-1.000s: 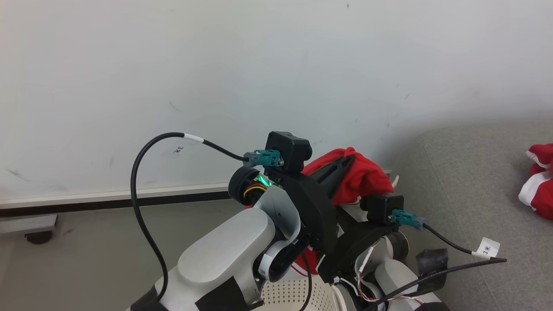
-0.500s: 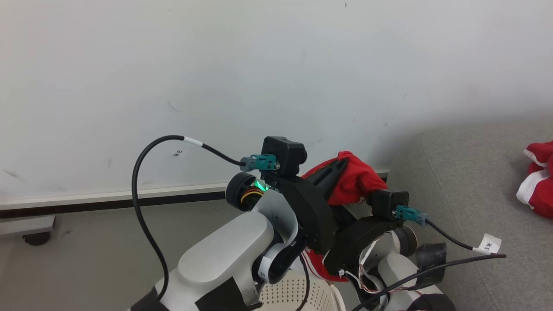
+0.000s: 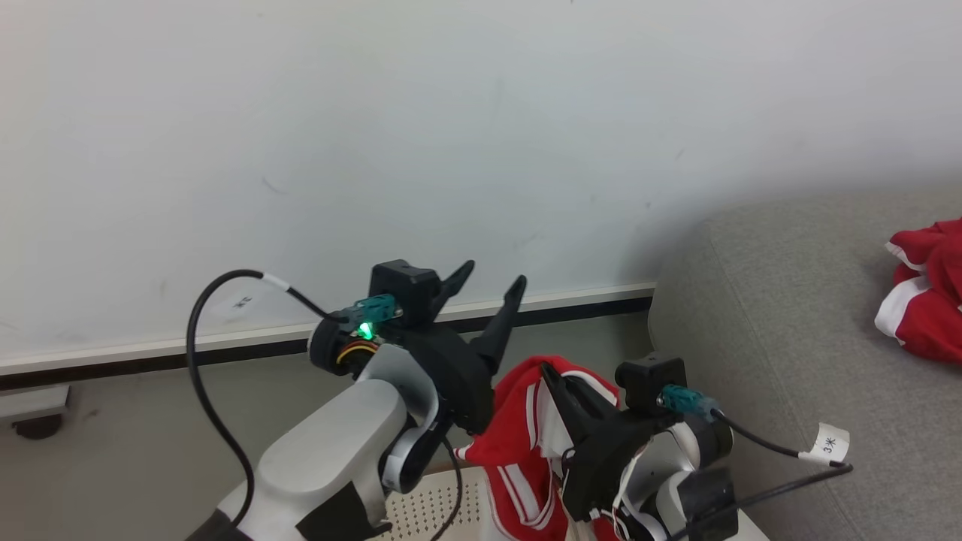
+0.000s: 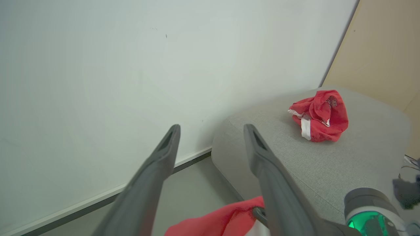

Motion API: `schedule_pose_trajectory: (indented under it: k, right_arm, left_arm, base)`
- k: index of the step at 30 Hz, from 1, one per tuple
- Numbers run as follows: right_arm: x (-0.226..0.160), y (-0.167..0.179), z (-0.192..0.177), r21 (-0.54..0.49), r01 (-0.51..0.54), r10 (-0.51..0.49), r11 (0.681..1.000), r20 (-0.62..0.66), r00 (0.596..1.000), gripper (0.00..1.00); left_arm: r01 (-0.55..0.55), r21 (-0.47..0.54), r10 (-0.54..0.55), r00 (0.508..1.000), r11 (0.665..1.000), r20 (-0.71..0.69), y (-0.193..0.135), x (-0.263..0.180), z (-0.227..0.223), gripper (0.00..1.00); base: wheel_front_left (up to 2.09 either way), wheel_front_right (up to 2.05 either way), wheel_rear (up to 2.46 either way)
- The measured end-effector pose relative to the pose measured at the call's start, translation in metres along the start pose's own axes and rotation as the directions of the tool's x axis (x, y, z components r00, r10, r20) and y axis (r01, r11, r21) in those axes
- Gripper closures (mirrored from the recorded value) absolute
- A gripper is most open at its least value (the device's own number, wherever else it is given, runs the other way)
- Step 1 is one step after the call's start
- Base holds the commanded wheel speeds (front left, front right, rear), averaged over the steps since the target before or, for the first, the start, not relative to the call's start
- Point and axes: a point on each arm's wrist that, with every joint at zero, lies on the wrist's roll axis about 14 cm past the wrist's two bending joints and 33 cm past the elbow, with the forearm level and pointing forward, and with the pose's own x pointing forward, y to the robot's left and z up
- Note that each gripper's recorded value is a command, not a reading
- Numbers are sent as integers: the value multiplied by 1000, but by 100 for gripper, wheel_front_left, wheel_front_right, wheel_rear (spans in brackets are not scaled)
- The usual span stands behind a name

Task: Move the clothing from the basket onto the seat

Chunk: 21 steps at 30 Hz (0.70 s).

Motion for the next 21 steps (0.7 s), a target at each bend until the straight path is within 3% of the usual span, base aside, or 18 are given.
schedule_pose_trajectory:
  k: [15, 21]
  right_arm:
    - [-43, -25, 8, -84, 147, -147, 986, 1, 989, 100]
    - [-61, -38, 25, -100, 217, -215, 971, 32, 976, 100]
  left_arm:
    - [-90, 23, 90, 996, 996, 10, 53, -27, -44, 0]
    - [-104, -43, 104, 994, 994, -21, 63, -47, -66, 0]
  base:
    - [0, 0, 0]
    - [0, 0, 0]
